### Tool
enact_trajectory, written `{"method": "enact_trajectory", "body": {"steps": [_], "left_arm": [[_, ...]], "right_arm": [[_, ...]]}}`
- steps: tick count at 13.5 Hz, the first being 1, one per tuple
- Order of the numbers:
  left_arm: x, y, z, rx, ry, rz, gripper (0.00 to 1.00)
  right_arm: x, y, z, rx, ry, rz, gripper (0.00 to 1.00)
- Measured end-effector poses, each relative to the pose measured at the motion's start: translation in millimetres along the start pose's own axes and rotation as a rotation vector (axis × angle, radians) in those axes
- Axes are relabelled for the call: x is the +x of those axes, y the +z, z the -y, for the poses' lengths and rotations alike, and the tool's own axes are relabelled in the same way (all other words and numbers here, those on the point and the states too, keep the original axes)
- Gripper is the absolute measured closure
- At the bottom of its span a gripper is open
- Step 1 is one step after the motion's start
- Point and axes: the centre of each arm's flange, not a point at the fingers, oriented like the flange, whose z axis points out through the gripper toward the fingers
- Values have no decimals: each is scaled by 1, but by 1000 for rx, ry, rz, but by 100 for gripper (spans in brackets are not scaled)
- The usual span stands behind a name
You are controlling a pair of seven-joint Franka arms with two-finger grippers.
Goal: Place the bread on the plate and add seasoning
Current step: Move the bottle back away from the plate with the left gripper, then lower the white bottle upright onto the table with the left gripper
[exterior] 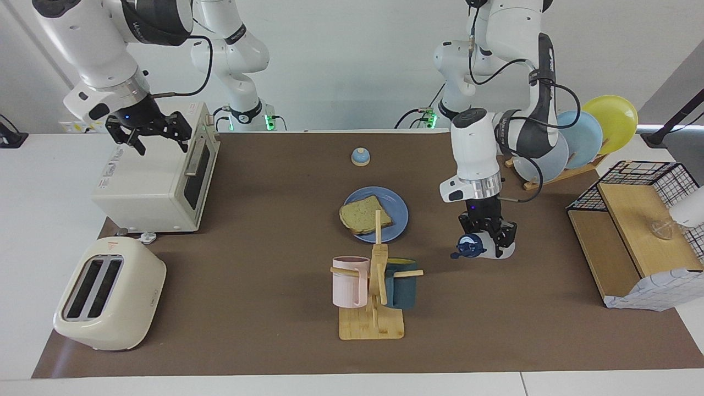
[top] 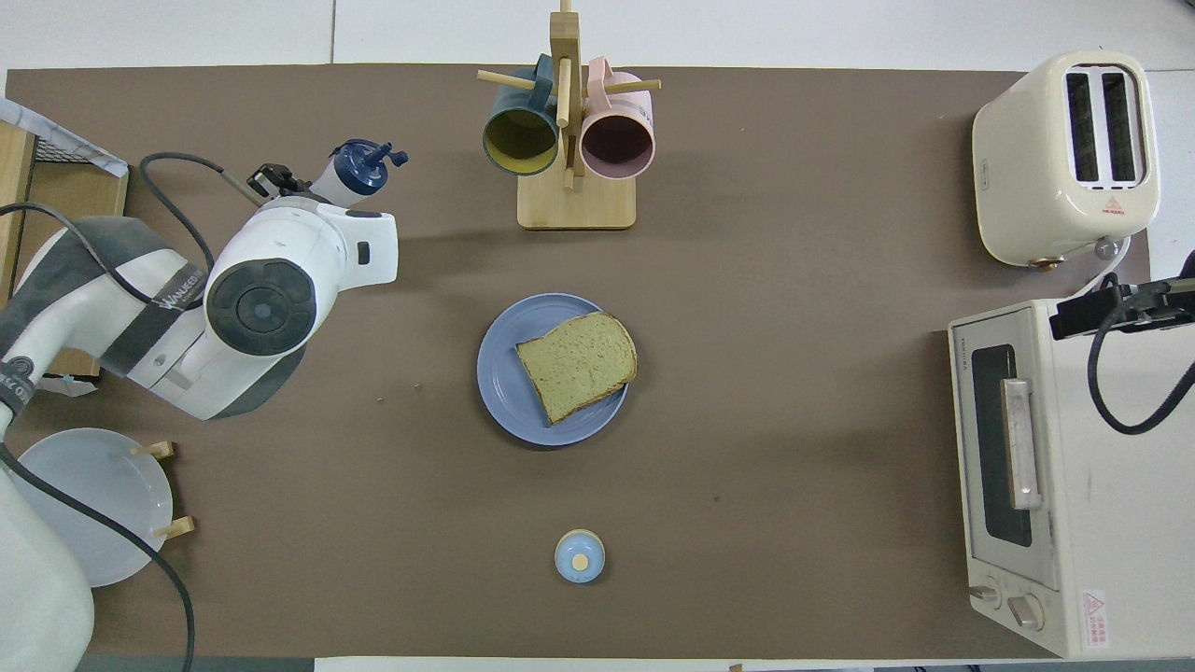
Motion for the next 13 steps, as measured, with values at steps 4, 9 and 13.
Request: {"method": "enact_trajectory", "body": {"steps": [4,9,13], "left_arm": [[-40,14,-2,-85,-291,-191,54],[-45,11,-14,-197,-584,-335,54],[-52,18,-24,-261,-688,-371,54]], "right_arm": [[0,0,0,0,0,0,0],[0,0,0,0,0,0,0],[0,0,0,0,0,0,0]]}}
